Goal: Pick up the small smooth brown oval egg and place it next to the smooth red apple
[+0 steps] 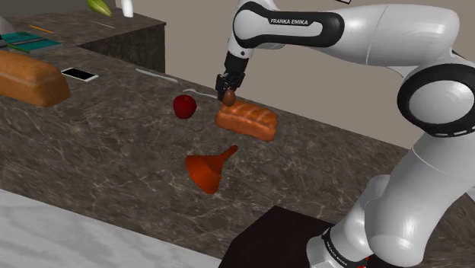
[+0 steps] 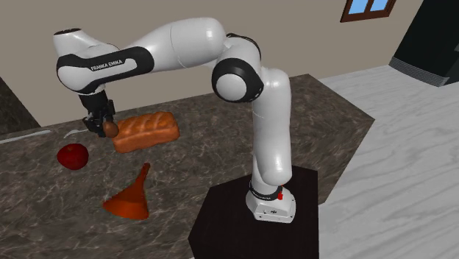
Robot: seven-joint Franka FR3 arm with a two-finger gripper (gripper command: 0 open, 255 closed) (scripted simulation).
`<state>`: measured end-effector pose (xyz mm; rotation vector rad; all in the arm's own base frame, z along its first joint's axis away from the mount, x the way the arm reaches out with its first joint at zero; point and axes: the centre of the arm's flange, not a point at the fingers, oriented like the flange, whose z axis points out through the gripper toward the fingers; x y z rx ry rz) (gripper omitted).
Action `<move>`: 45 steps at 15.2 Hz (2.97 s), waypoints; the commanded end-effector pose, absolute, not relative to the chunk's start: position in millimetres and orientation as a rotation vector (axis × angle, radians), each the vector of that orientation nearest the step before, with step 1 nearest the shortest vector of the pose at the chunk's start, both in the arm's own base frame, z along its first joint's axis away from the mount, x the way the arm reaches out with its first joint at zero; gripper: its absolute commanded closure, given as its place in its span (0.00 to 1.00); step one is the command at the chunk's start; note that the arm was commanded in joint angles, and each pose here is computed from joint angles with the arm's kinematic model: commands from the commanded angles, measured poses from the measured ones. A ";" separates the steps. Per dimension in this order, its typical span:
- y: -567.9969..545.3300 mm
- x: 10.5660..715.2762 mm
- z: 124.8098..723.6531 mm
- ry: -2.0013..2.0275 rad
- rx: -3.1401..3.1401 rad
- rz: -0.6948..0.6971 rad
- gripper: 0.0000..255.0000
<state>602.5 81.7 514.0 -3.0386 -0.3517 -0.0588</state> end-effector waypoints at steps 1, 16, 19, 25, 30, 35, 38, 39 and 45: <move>101.8 620.1 512.7 -0.351 -3.038 -0.059 1.00; 136.3 649.1 449.4 -0.351 -3.038 -0.059 1.00; 136.3 649.1 433.6 -0.351 -3.038 -0.059 1.00; 136.3 649.1 401.9 -0.351 -3.038 -0.059 1.00; 136.3 649.1 375.5 -0.351 -3.038 -0.059 1.00; 136.3 649.1 349.1 -0.351 -3.038 -0.059 1.00; 136.3 649.1 338.9 -0.351 -3.038 -0.059 1.00; 136.3 649.1 338.9 -0.351 -3.038 -0.059 1.00; 136.3 649.1 338.9 -0.351 -3.038 -0.059 1.00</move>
